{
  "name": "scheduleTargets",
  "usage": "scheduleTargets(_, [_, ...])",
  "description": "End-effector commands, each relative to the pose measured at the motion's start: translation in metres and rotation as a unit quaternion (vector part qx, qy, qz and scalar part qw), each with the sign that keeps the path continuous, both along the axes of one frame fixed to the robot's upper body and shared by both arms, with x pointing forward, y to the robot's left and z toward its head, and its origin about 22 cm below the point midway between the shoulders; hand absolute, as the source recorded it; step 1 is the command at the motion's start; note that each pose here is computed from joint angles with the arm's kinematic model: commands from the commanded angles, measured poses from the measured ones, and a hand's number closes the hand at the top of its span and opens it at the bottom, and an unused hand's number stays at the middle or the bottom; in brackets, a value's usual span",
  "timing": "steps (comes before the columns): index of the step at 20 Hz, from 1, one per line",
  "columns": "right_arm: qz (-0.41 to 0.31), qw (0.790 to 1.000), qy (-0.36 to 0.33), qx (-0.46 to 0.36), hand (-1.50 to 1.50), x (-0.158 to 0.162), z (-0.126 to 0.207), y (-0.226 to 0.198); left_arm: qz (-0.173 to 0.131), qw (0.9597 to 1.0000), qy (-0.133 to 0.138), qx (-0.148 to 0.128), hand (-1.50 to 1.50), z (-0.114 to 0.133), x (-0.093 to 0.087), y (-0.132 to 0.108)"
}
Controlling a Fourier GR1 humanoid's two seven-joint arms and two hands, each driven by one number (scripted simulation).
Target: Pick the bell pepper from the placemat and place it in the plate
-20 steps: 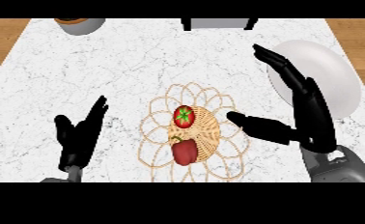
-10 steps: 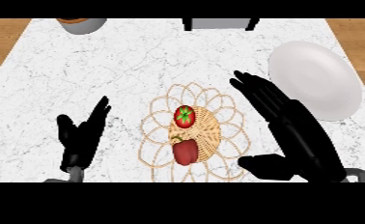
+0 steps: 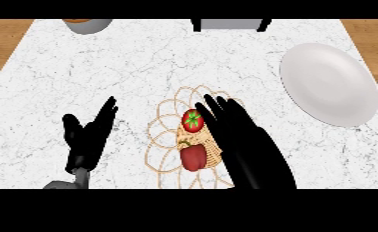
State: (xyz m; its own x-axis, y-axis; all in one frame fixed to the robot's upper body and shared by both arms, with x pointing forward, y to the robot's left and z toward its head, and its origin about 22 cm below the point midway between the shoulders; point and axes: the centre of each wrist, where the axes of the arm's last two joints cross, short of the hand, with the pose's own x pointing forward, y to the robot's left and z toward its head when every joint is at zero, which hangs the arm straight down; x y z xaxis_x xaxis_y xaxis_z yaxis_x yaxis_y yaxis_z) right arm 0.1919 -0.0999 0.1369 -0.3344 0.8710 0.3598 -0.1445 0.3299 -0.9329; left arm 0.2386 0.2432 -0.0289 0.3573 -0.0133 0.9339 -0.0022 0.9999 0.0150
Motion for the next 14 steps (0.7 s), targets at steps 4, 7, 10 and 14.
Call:
scheduleTargets(4, [-0.028, 0.999, 0.005, -0.042, -1.5, -0.003, -0.031, 0.043, -0.002, 1.0, 0.006, -0.004, 0.0, 0.003, -0.008, 0.004])
scheduleTargets(7, [-0.027, 0.997, 0.044, -0.058, -1.5, 0.005, -0.021, 0.049, -0.001, 1.0, 0.007, 0.002, 0.0, -0.009, -0.003, -0.004])
scheduleTargets(10, [-0.033, 0.997, 0.059, -0.044, -1.5, -0.008, -0.039, 0.046, 0.001, 1.0, 0.006, 0.001, 0.0, -0.001, -0.001, -0.005])
scheduleTargets(14, [-0.022, 0.996, 0.064, -0.055, -1.5, -0.011, -0.056, 0.074, -0.005, 0.9999, 0.012, -0.004, 0.0, 0.006, -0.012, 0.002])
